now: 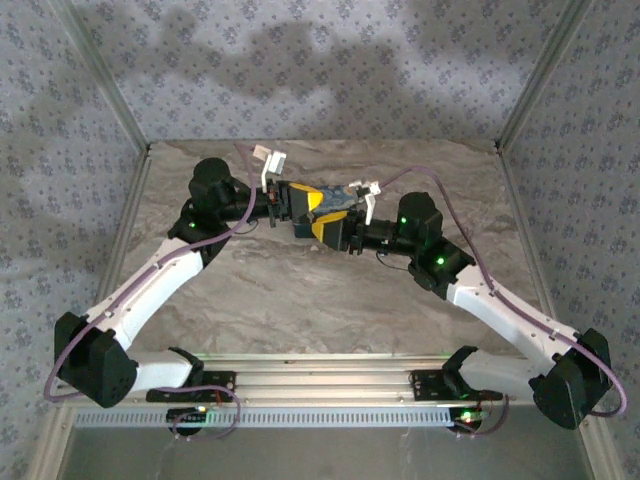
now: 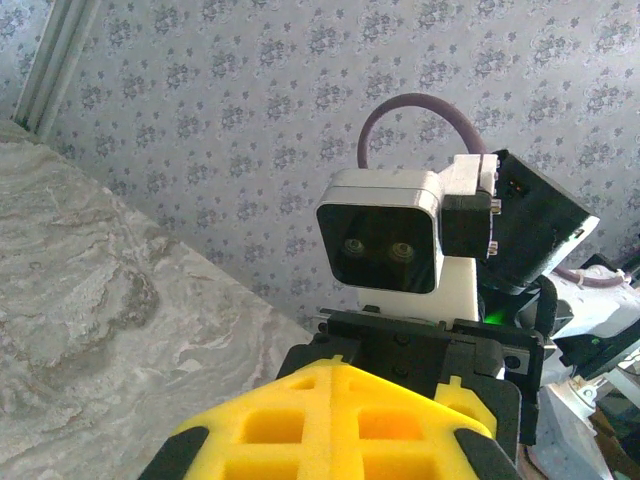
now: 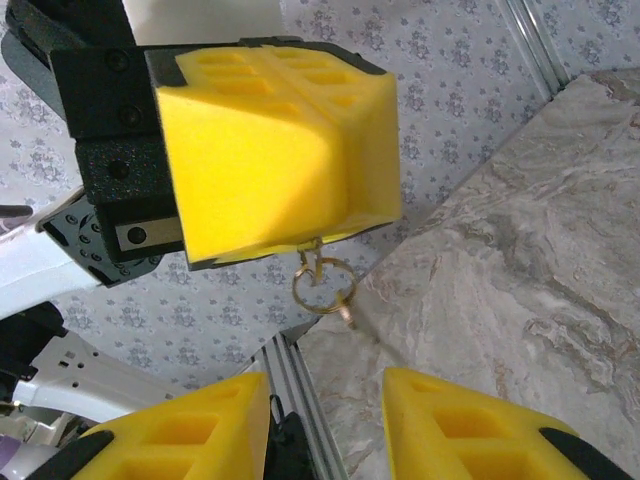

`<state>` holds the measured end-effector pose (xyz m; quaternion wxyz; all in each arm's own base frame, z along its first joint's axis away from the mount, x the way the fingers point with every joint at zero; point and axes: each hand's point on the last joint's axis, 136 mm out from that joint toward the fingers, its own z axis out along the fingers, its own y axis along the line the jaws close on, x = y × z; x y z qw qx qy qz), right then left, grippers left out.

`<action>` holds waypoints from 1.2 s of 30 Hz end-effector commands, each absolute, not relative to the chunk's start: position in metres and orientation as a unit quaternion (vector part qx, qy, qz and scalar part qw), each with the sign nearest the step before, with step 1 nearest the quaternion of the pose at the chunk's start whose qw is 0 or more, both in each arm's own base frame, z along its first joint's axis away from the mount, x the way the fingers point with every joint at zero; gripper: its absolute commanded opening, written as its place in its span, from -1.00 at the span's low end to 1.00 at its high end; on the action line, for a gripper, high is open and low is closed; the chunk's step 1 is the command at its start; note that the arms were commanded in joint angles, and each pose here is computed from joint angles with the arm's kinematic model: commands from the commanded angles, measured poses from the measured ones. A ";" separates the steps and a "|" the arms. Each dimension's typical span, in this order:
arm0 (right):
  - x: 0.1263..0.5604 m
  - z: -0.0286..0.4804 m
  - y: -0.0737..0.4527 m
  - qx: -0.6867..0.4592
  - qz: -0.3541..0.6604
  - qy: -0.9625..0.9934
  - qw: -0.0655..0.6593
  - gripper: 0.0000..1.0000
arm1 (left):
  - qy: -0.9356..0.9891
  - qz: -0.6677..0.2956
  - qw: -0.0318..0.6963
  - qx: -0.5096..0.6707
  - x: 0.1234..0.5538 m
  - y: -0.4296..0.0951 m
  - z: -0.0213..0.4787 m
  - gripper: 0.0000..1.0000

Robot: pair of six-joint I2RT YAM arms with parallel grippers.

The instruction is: Unlock a padlock with a key

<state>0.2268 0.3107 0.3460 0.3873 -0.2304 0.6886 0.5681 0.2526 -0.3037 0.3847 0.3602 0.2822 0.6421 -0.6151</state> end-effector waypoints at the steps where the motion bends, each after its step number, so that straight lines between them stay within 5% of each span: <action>1: 0.223 0.373 0.311 -0.238 0.581 0.664 0.406 -0.29 | 0.628 -0.621 0.362 0.299 0.244 -0.304 0.388 -1.00; 14: 0.248 0.366 0.332 -0.209 0.591 0.670 0.398 -0.32 | 0.642 -0.634 0.335 0.271 0.237 -0.305 0.380 -1.00; 20: 0.255 0.354 0.343 -0.208 0.595 0.672 0.389 -1.00 | 0.645 -0.636 0.329 0.266 0.236 -0.304 0.381 -1.00; 36: 0.259 0.326 0.311 -0.198 0.540 0.711 0.403 -1.00 | 0.655 -0.637 0.317 0.256 0.247 -0.305 0.371 -1.00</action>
